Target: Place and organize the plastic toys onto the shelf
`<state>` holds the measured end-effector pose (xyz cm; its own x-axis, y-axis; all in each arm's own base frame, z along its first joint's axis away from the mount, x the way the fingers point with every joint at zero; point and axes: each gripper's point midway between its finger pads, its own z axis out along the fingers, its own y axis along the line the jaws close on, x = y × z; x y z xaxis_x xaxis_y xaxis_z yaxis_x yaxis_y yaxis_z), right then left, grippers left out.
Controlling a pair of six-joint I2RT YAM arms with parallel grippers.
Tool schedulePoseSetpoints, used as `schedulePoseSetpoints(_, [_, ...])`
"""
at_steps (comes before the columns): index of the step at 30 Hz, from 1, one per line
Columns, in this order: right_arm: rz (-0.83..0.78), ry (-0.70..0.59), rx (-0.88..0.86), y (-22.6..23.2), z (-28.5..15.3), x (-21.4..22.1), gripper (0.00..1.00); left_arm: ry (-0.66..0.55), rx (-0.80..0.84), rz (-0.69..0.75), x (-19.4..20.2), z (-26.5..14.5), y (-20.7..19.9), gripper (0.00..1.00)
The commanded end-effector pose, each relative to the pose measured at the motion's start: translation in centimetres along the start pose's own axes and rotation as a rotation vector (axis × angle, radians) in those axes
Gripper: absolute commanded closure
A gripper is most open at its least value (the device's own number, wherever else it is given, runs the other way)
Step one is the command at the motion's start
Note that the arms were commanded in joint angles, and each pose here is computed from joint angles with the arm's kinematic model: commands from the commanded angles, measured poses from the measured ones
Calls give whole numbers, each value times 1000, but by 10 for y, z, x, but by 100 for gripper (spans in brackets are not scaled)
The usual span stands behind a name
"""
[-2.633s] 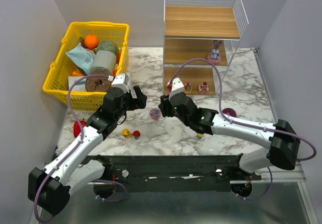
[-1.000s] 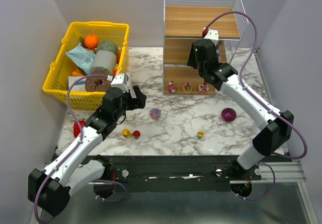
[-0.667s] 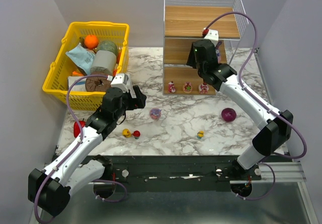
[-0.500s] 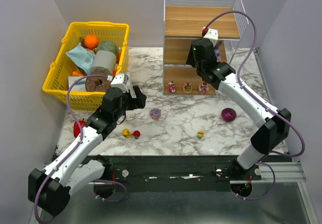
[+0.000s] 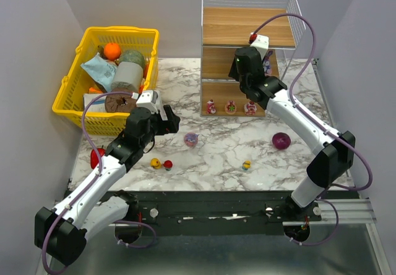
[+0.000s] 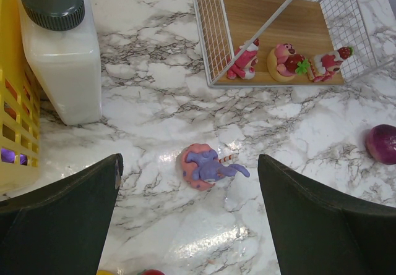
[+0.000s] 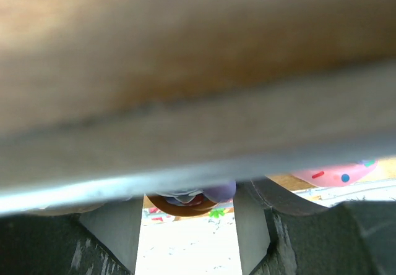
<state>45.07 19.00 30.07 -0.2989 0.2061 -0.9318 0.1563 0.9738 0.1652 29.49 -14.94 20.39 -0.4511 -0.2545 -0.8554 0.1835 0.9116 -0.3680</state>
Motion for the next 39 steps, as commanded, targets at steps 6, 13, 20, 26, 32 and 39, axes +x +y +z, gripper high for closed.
schedulePoseSetpoints(6, [-52, 15, 68, -12, 19, 24, 42, 3, -42, 3, 2, 1, 13, 1])
schedulePoseSetpoints(13, [-55, 11, 55, -10, 17, 20, 25, -4, -40, 5, 0, 0, 13, 1])
schedulePoseSetpoints(20, [-49, 3, 36, -6, 14, 13, 20, -2, -40, 4, 0, 0, 13, 1])
schedulePoseSetpoints(26, [-20, -3, -34, 1, 0, 1, 16, -6, -41, 3, -1, 0, 13, 1])
schedulePoseSetpoints(32, [-14, 24, -114, 6, -18, -3, 13, -9, -40, -1, -2, -1, 13, 1])
schedulePoseSetpoints(39, [-39, 61, -96, -8, -30, 7, 12, -26, -37, -5, -5, -2, 13, 1])
